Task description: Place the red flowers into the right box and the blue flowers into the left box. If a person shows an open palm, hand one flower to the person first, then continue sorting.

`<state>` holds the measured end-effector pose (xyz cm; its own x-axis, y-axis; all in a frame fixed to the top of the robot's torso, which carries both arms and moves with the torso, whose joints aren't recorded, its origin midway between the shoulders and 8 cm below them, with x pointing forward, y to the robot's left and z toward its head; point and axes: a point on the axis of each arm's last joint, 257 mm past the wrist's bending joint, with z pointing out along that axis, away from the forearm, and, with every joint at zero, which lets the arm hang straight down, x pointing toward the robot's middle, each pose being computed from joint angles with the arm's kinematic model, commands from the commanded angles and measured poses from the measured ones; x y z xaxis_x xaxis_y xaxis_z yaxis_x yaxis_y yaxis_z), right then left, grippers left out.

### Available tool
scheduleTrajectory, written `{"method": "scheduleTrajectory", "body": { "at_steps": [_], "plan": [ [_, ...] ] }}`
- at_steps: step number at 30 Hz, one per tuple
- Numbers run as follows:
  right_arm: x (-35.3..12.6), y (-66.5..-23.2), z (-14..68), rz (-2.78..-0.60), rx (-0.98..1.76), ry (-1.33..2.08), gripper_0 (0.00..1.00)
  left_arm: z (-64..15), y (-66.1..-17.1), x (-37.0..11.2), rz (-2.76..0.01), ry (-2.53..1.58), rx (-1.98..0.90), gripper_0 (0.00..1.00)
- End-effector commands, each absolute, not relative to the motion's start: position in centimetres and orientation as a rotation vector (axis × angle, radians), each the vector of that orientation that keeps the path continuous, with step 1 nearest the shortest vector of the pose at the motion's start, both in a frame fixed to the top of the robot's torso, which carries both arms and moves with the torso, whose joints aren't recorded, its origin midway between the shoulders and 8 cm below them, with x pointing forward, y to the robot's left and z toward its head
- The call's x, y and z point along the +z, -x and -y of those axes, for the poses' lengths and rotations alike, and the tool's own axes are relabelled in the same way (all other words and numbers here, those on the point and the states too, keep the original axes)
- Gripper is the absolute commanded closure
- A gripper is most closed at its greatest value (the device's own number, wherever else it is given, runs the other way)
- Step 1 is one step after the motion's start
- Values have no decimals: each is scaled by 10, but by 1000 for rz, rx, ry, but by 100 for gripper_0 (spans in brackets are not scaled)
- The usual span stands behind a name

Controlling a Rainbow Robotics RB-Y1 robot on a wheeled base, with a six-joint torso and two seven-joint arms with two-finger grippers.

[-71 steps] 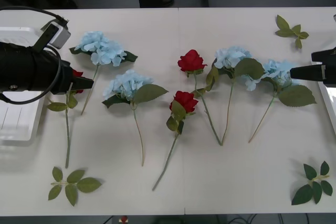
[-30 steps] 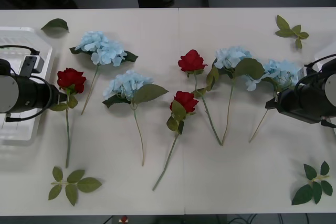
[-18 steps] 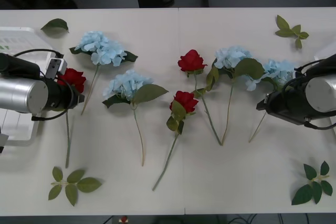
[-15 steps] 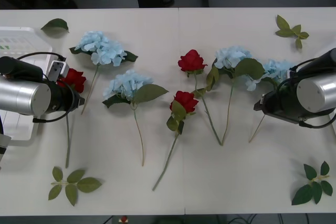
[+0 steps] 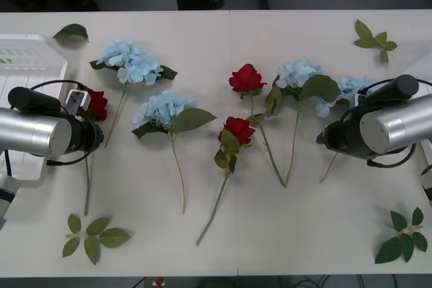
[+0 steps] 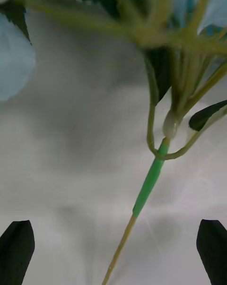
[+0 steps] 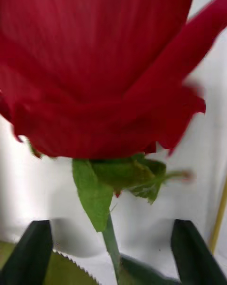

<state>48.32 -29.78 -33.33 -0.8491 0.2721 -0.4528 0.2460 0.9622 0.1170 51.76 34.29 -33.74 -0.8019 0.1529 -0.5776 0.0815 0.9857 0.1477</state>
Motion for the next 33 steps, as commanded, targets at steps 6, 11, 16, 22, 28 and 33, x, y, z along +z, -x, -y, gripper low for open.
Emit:
{"method": "scheduleTrajectory", "body": {
  "at_steps": [6,11,16,22,28,33],
  "plan": [
    [-333,-488,293,-2594,105,-449,18,-340,-532,-323,-2469,-220,191,93],
    [-333,-488,290,-2590,115,-449,93,-339,-534,-320,-2463,-217,189,100],
    [-334,-489,289,-2582,127,-452,100,-340,-540,-302,-2431,-196,162,100],
    [-330,-491,294,-2574,124,-454,100,-338,-539,-243,-2377,-187,83,100],
    [-324,-493,300,-2564,124,-450,100,-311,-530,-165,-2265,-276,-43,100],
    [-316,-494,309,-2553,100,-423,17,-266,-523,-111,-2109,-415,-195,100]
  ]
}}
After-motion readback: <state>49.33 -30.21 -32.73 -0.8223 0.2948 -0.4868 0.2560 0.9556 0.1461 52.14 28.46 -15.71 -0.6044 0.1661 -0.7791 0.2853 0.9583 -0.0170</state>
